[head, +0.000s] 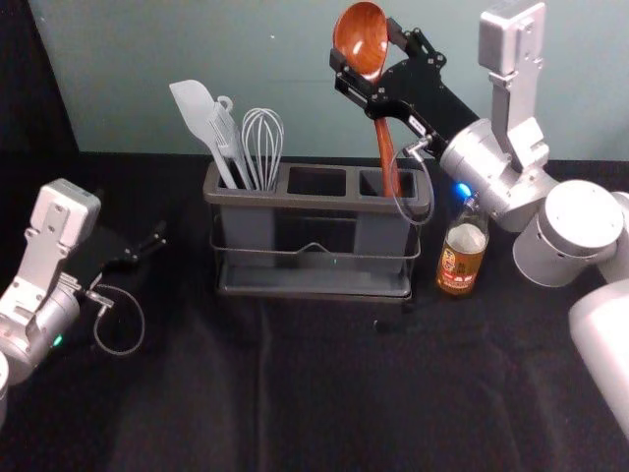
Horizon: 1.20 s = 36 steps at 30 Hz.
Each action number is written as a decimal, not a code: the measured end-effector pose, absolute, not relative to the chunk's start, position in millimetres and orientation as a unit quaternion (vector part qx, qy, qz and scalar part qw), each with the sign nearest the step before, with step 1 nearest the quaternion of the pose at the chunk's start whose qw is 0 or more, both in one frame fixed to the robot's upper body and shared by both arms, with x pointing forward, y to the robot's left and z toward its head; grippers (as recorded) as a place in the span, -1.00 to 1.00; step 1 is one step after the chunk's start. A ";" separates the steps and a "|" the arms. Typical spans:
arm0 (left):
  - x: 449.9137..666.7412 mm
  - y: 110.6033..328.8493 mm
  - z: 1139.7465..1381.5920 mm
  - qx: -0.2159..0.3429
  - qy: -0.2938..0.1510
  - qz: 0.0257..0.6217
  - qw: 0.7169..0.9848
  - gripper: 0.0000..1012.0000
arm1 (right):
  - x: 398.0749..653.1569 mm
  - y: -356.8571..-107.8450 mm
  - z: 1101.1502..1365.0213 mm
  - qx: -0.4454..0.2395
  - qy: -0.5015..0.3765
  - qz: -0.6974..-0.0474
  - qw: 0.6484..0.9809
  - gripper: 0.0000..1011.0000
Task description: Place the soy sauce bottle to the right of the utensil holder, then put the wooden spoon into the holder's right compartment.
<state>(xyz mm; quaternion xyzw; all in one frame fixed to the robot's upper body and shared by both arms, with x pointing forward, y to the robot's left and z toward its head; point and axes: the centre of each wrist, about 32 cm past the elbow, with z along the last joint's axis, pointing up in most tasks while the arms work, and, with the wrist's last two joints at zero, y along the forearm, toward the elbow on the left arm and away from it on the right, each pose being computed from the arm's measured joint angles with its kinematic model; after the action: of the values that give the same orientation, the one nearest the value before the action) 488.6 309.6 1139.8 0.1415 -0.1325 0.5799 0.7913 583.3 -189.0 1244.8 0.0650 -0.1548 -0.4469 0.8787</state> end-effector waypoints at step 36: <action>488.6 309.7 1139.8 0.141 -0.132 0.580 0.791 0.99 | 531.6 -217.1 1236.6 0.009 -0.083 -0.447 0.890 0.65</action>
<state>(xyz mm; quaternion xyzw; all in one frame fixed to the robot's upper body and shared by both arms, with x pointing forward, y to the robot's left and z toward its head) 488.6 309.7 1139.8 0.1415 -0.1325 0.5799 0.7913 531.6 -217.1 1236.6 0.0088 -0.0834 -0.4474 0.8904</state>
